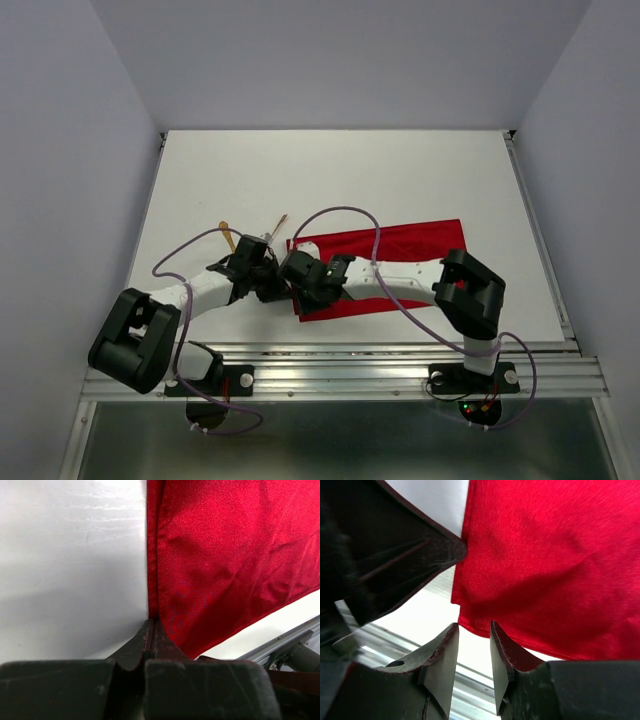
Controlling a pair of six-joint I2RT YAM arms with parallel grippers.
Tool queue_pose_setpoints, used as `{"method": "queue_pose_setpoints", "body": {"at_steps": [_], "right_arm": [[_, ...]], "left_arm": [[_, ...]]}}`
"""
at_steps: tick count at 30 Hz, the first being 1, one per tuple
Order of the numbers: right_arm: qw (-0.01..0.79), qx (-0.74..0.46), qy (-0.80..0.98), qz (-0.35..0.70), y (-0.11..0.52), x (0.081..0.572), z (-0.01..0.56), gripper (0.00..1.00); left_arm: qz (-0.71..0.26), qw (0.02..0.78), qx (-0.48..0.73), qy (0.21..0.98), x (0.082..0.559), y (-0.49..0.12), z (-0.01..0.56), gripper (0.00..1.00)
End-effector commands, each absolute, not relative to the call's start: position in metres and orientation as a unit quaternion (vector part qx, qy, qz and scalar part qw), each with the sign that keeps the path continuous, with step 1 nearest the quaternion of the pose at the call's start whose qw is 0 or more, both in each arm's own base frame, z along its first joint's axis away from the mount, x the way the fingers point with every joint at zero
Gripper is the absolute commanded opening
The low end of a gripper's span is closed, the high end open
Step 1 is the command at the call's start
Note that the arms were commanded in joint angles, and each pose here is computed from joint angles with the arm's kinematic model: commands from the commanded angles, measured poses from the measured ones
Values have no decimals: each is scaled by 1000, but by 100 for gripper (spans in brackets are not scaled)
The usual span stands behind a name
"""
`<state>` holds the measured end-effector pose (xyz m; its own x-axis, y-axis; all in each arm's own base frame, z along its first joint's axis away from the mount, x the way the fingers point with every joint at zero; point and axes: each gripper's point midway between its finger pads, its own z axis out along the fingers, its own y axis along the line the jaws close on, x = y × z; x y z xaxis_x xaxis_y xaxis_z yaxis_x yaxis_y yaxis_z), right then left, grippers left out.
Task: Fold the napkin into a case and place the utensils inside
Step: Smooth out the rectangle-folded napkin at the center of the board.
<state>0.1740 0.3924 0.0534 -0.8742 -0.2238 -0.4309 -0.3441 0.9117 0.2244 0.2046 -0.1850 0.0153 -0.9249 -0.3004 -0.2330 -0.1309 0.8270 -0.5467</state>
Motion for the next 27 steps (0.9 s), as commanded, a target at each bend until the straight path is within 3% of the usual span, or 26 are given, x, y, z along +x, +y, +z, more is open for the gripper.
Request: {"method": "queue_pose_setpoints", "body": {"at_steps": [1,15,20,27], "right_arm": [[216,-156,952,152,406,175,55,37],[229,-156,955,107,406,181,37,34],[241,-153,955,79,399,188,35,17],[254,-149,953,74,399,193,39,1]], "left_arm": [[-256,155,-108,948,203,-181,5,0],[-251,152,-111,950,203,-180,2,0],[-253,154,-109,949,204,-181,4,0],[-255,156,-109,948,204,-181,6,0]]}}
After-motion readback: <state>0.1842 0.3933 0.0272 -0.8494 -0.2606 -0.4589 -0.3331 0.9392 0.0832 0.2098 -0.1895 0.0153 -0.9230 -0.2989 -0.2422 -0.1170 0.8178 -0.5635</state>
